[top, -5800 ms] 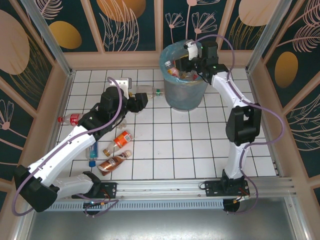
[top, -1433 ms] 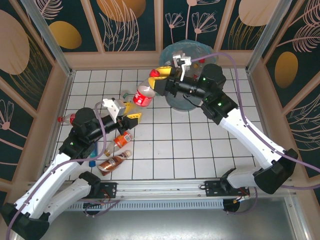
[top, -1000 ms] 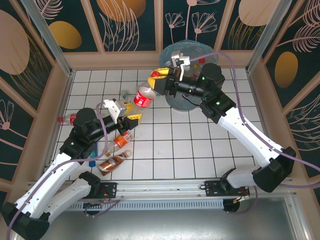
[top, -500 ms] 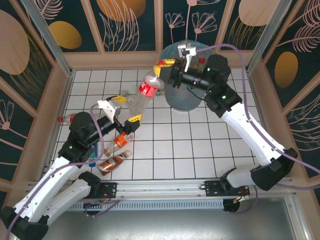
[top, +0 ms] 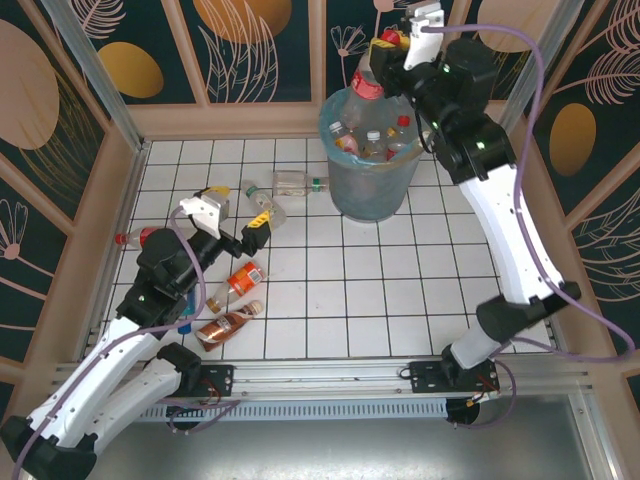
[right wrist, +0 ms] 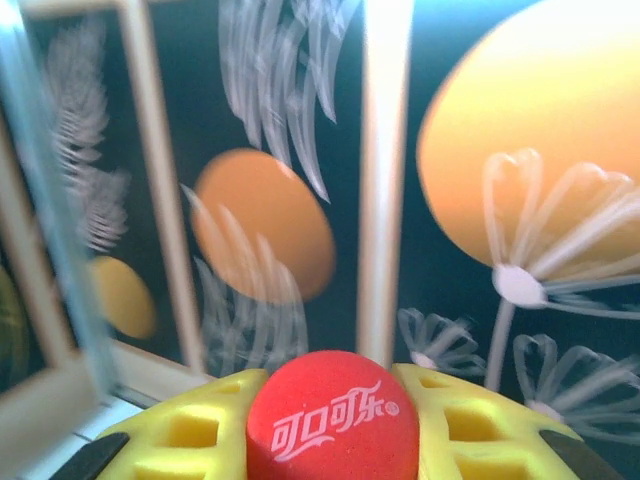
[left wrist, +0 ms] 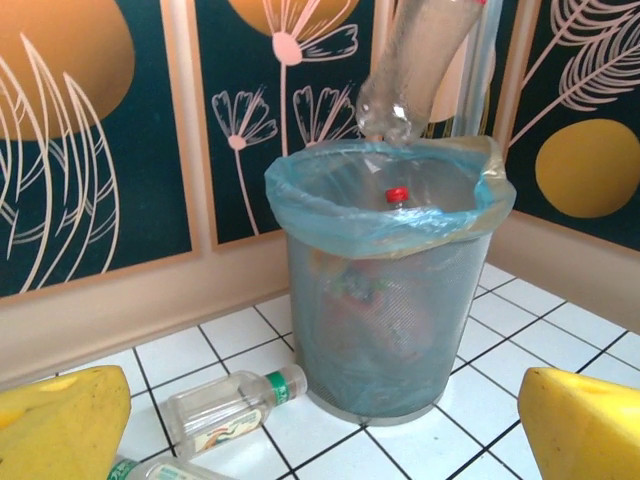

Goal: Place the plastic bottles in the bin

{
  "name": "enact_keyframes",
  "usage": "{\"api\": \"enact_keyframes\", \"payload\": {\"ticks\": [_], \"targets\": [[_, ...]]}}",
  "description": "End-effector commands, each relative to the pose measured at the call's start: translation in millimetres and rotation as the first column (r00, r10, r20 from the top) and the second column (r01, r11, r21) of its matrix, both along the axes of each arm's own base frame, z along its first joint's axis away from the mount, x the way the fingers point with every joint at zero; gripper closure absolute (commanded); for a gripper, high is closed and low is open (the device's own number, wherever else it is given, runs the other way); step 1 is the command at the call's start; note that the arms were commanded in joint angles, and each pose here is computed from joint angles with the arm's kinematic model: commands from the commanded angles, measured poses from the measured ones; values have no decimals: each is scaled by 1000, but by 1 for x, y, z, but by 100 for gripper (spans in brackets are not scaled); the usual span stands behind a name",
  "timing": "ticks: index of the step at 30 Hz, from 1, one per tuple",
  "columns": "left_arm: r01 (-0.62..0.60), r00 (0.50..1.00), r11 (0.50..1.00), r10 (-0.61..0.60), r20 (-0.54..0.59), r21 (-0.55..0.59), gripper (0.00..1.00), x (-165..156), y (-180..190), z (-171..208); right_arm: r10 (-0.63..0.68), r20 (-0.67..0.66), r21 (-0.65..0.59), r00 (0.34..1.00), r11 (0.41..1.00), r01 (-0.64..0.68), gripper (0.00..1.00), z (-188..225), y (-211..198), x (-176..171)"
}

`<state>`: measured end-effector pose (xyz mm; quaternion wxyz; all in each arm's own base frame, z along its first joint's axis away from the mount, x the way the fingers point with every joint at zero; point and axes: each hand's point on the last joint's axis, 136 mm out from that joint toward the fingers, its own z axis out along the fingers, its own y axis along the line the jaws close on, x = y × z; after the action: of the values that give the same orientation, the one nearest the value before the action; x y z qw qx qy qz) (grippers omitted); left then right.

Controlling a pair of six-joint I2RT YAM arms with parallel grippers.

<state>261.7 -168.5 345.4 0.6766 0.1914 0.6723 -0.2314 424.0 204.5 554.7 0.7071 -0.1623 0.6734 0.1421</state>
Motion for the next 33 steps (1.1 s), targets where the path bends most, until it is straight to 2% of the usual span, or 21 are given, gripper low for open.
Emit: {"api": "enact_keyframes", "payload": {"ticks": [1, 7, 21, 28, 33], "targets": [[-36, 999, 999, 36, -20, -13, 1, 5, 4, -6, -188, -164, -229, 968, 962, 148, 97, -71, -25, 42], [-42, 998, 999, 41, -54, -14, 2, 10, 2, -18, -206, -329, -289, 922, 951, 109, 97, -141, -30, 70], [-48, 995, 999, 47, -84, -11, 2, 15, 0, -27, -208, -521, -305, 828, 951, 46, 90, -256, -50, 85], [-60, 993, 998, 58, -100, -12, 2, 16, 2, -29, -190, -560, -297, 806, 955, 19, 82, -294, -57, 90], [-70, 992, 998, 69, -101, -5, 2, 14, 5, -30, -192, -577, -291, 794, 957, 20, 77, -307, -61, 94]]}}
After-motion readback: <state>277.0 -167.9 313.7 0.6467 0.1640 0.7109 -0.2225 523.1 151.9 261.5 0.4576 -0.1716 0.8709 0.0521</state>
